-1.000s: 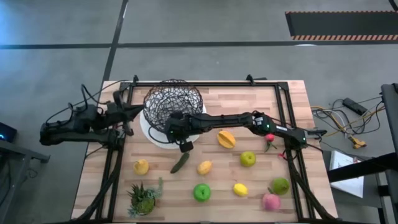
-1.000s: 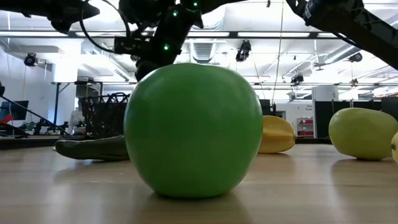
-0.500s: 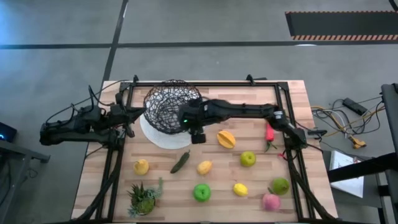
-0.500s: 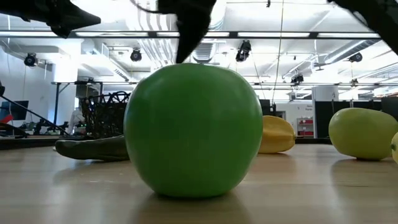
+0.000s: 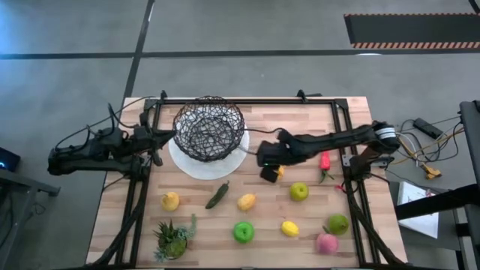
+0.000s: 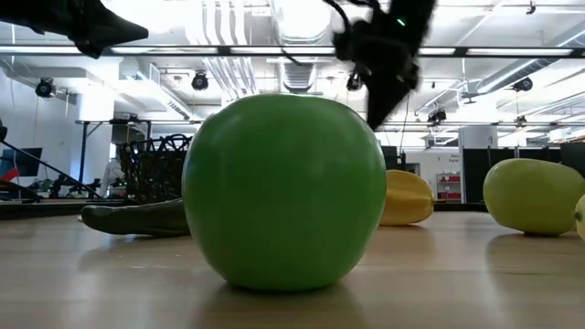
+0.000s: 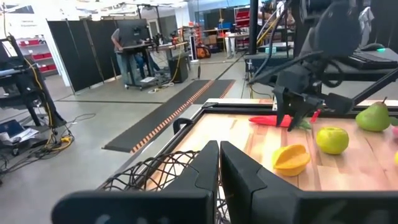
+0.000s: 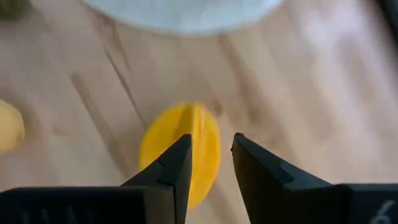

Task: Build produce basket
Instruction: Put the star fruit into the wire basket

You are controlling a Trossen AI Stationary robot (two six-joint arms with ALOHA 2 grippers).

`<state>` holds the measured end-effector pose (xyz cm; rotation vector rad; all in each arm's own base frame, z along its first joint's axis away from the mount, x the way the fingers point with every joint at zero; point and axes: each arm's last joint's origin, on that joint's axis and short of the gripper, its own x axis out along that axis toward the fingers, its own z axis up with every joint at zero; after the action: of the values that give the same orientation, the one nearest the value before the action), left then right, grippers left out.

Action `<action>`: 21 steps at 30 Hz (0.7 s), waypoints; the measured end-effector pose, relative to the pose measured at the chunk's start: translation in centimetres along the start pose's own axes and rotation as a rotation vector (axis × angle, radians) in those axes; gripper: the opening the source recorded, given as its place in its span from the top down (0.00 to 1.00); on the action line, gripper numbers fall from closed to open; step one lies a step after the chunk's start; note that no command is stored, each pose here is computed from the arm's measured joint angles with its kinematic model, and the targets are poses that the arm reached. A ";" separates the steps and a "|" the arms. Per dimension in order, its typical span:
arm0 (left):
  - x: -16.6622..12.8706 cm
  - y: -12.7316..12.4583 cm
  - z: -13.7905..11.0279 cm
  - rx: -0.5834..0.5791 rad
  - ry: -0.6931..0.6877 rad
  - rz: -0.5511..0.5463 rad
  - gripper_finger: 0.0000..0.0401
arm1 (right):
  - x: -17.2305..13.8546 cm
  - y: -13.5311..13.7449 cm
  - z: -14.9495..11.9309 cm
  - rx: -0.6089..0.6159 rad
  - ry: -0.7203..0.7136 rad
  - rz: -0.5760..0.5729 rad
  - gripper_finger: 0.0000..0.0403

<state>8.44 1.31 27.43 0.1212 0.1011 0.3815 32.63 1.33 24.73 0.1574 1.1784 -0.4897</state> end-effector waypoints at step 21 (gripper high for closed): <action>0.9 -0.6 -2.1 -0.032 0.042 -0.005 1.00 | 6.9 -0.4 -5.2 0.109 -0.034 0.043 0.70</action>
<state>9.21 1.33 25.21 0.0813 0.1369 0.3804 30.08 0.95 16.46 0.2667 1.1130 -0.5167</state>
